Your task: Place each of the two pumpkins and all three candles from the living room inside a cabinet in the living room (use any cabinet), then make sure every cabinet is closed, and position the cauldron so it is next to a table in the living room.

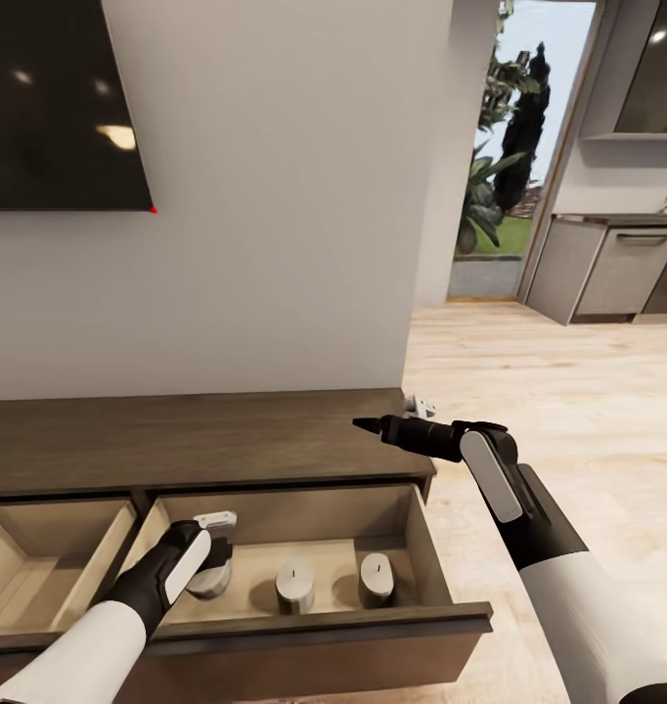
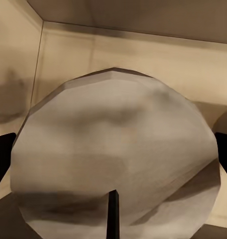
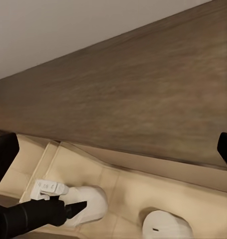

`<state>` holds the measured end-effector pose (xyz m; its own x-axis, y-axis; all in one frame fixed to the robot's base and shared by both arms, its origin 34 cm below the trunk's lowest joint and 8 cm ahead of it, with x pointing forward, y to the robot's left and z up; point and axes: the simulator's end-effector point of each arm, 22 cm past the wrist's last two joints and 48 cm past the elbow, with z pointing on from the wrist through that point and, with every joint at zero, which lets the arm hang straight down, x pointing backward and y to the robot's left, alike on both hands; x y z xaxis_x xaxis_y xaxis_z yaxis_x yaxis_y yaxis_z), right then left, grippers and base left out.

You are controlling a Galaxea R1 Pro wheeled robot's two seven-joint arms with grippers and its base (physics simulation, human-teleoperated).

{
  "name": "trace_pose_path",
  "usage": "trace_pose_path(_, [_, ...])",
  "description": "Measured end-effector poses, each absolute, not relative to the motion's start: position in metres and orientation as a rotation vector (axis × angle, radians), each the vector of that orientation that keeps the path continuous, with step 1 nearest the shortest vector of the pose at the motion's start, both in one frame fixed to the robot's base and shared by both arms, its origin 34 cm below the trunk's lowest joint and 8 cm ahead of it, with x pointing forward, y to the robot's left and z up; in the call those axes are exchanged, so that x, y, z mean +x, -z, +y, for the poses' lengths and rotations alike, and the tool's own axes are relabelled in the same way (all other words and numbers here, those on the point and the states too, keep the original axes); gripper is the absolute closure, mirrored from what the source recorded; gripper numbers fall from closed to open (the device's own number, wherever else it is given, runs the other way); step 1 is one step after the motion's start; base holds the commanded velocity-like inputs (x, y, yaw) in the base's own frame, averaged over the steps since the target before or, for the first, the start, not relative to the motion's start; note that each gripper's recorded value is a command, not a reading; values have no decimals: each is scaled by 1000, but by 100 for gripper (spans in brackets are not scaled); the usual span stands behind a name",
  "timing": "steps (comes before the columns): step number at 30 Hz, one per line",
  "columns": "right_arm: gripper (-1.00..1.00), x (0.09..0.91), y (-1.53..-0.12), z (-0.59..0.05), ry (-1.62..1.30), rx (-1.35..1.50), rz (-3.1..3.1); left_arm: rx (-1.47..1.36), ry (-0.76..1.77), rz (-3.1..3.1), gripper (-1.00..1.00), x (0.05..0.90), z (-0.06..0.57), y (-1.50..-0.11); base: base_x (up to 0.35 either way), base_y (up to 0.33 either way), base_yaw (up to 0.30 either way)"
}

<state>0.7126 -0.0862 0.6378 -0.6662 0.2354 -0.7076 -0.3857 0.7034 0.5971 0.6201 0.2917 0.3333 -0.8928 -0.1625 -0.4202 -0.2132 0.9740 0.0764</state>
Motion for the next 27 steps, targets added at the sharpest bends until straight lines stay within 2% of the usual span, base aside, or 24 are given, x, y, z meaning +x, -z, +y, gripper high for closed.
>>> trace_pose_path(20, [-100,716,-622,-86,-969,-103,2114,-268,-173,2711,100,619,293,-323,0,0,0])
trace_pose_path(21, [-100,716,-622,-86,-969,-103,2114,-268,-173,2711,-100,619,293,-323,0,0,0])
trace_pose_path(27, [-100,716,-622,-86,-970,-102,2113,-270,-169,2712,-100,619,292,-323,0,0,0])
